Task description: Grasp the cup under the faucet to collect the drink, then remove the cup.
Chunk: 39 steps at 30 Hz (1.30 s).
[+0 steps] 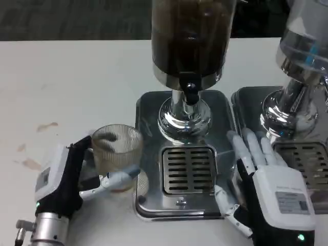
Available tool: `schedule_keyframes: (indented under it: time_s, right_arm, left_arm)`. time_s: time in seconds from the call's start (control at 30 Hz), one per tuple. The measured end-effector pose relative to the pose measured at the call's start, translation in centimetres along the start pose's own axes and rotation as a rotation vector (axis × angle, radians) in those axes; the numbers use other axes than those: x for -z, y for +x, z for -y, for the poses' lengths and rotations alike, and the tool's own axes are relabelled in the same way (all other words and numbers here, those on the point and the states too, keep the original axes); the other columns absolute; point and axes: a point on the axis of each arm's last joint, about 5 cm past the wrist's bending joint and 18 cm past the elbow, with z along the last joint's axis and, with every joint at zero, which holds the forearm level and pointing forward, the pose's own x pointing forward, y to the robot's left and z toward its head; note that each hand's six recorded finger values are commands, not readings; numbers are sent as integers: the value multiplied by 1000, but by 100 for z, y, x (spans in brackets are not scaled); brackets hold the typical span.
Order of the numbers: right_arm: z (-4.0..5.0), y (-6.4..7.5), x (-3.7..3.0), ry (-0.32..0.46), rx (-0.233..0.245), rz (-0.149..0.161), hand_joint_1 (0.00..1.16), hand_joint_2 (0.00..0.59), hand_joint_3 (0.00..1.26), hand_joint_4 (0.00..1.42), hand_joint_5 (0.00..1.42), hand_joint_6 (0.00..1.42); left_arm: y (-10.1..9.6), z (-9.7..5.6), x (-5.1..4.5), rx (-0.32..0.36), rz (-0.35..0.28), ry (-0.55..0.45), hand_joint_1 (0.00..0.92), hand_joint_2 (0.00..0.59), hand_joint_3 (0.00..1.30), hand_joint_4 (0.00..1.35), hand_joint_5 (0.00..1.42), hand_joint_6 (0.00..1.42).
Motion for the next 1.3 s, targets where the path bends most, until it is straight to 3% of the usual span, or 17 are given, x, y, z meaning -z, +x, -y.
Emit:
schedule_keyframes:
  time_s: [0.23,0.63,1.3]
  right_arm:
    - [0,1,-1,3,0,-1,144,506,74,0,0,151]
    - [1,11,-3,6,2,0,142,506,74,0,0,156]
    - [-12,19,-5,11,5,-8,140,506,74,0,1,162]
  left_arm:
    - [-70,31,13,-53,-10,11,551,47,693,806,925,1000]
    - [-45,36,-17,-113,11,3,556,12,827,969,1072,1165]
    - [-42,68,-39,-102,23,-1,602,17,869,1020,1113,1228]
